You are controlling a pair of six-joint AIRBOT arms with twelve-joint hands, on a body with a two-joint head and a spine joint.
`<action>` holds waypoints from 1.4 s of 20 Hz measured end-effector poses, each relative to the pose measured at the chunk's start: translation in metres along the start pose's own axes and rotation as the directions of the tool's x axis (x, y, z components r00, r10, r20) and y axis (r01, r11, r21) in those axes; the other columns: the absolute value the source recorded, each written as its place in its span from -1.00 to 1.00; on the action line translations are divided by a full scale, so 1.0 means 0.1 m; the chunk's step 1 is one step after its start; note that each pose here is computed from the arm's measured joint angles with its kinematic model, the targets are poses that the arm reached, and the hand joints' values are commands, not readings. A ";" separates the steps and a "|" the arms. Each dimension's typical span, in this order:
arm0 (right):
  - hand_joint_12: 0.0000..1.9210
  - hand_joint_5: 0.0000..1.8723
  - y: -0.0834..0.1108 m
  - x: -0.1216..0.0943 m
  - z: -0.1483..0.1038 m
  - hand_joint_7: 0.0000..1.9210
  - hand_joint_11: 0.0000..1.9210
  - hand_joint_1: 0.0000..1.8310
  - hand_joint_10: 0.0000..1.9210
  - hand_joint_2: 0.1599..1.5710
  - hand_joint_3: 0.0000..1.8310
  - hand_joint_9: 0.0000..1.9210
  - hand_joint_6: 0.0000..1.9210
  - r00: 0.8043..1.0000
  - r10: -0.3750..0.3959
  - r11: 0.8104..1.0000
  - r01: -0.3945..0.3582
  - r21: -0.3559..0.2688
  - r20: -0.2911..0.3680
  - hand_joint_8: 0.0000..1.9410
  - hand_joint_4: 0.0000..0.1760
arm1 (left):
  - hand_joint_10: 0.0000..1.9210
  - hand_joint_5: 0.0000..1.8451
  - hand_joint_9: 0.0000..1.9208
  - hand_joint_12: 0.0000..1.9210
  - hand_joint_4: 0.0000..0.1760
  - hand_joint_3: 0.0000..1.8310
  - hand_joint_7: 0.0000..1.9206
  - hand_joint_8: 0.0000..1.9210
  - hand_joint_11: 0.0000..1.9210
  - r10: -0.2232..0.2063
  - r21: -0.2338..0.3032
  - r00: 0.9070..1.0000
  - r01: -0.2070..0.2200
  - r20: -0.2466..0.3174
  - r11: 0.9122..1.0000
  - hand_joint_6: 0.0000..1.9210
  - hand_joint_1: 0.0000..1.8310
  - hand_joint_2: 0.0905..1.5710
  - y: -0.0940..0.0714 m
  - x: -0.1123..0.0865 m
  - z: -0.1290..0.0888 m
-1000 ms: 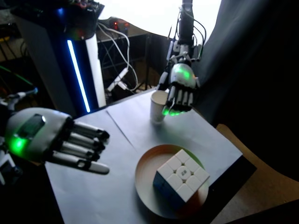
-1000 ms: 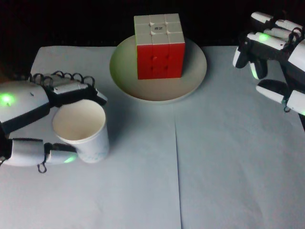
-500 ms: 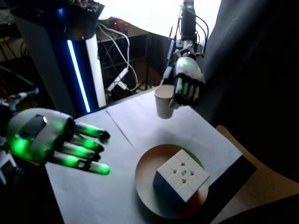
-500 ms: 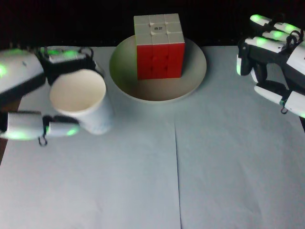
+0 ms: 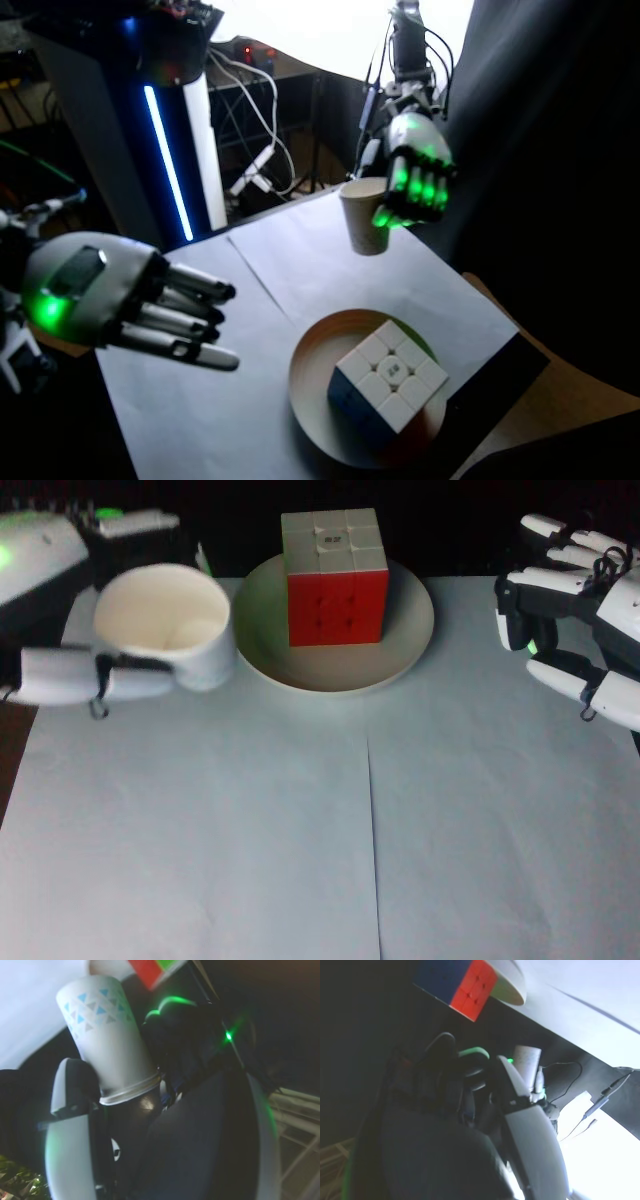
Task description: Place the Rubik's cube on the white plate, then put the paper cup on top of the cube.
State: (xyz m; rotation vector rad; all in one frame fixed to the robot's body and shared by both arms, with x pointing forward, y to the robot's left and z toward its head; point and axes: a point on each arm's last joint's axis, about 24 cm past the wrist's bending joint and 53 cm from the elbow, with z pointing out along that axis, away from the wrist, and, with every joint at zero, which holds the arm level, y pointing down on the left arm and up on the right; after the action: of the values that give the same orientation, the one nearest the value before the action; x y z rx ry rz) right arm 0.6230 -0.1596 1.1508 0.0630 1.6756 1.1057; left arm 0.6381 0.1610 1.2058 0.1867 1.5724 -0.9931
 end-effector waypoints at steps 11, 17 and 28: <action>1.00 -0.65 0.00 0.00 0.00 -0.40 -0.74 0.11 0.85 0.81 -1.00 -0.70 0.84 1.000 0.000 1.000 0.000 0.000 0.001 0.85 -1.00 | 0.43 -0.59 -0.65 0.98 -0.90 -1.00 -0.58 0.17 -0.80 -0.137 0.040 0.986 0.134 0.099 0.990 0.09 0.14 0.42 0.06 -0.44 0.64; 0.99 -0.85 0.00 0.01 0.01 -0.40 -1.00 0.35 0.57 0.68 -1.00 -0.76 0.45 1.000 0.006 1.000 -0.006 -0.001 0.003 0.71 -1.00 | 0.47 -0.61 -0.79 1.00 -1.00 -1.00 -0.64 0.17 -0.99 -0.161 0.020 0.983 0.160 0.089 0.987 0.09 0.12 0.43 0.11 -0.57 0.94; 1.00 -0.64 -0.02 0.05 0.02 -0.37 -1.00 0.14 0.59 0.78 -1.00 -0.77 0.81 1.000 0.009 1.000 -0.009 0.000 -0.003 0.81 -1.00 | 0.24 -0.66 -0.73 0.79 -1.00 -1.00 -0.63 -0.10 -0.84 -0.159 -0.070 0.987 0.161 0.030 0.985 0.18 0.12 0.43 0.25 -0.38 1.42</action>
State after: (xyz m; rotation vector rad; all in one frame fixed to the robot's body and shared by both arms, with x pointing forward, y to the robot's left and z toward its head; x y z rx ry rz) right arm 0.6232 -0.1569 1.1459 0.0683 1.6797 1.1131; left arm 0.7687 0.0961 1.2368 -0.0022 1.6175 -1.0561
